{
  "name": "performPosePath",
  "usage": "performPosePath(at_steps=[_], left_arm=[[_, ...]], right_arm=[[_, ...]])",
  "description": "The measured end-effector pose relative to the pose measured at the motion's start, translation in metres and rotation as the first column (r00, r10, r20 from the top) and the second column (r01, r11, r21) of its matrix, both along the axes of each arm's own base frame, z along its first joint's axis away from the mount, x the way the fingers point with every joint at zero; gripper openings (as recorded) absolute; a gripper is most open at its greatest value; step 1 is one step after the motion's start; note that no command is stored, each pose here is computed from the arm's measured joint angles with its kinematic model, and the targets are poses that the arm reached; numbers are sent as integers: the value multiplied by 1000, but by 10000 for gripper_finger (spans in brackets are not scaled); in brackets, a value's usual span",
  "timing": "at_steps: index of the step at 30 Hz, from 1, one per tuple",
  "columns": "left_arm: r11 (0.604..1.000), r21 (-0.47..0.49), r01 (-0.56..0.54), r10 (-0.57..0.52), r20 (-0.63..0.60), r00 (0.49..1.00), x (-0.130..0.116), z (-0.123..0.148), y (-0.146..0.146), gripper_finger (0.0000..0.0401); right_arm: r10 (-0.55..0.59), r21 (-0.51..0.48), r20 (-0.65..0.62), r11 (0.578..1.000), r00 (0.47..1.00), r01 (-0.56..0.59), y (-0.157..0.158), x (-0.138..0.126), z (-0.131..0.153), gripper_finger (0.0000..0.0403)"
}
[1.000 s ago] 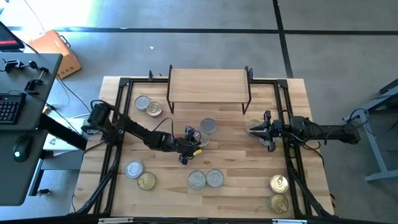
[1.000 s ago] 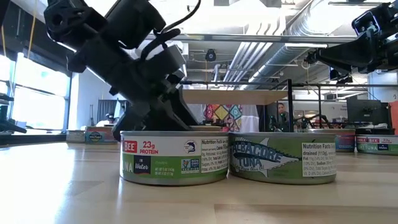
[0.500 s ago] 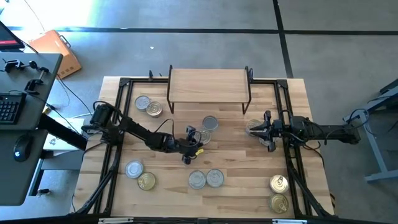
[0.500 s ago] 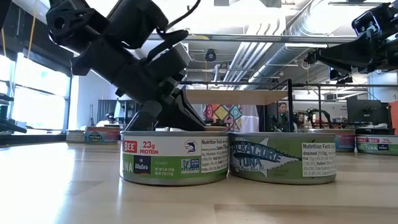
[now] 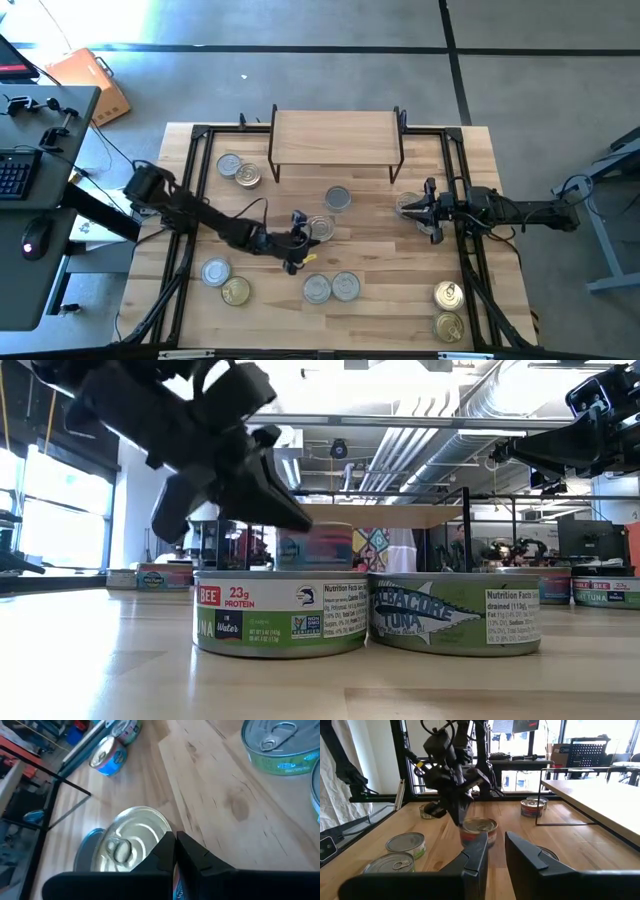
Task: Stack canned seafood by type on shelf
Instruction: Put the blue pink tuna can on the shelf
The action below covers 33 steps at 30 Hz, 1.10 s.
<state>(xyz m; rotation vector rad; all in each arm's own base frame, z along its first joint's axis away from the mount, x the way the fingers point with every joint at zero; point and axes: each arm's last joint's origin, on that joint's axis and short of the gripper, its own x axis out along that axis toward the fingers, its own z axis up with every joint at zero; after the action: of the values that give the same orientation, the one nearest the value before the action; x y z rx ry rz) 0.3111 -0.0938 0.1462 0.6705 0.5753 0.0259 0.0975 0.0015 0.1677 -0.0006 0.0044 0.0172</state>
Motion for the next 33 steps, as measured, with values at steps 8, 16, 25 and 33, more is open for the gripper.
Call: performPosePath(at_steps=[8,16,25,33], left_arm=[[1000,8,-24,23,77,997,-4,22,0,0],[994,78,-81,73,101,992,0,77,15,0],[957,206,-207,193,86,977,2,134,93,0],[930,184,-318,322,9,947,-8,145,188,0]], right_arm=[[0,0,0,1000,1000,0,0,0,0,57],[0,0,0,1000,1000,0,0,0,0,57],[0,0,0,1000,1000,0,0,0,0,57],[0,0,0,1000,1000,0,0,0,0,57]])
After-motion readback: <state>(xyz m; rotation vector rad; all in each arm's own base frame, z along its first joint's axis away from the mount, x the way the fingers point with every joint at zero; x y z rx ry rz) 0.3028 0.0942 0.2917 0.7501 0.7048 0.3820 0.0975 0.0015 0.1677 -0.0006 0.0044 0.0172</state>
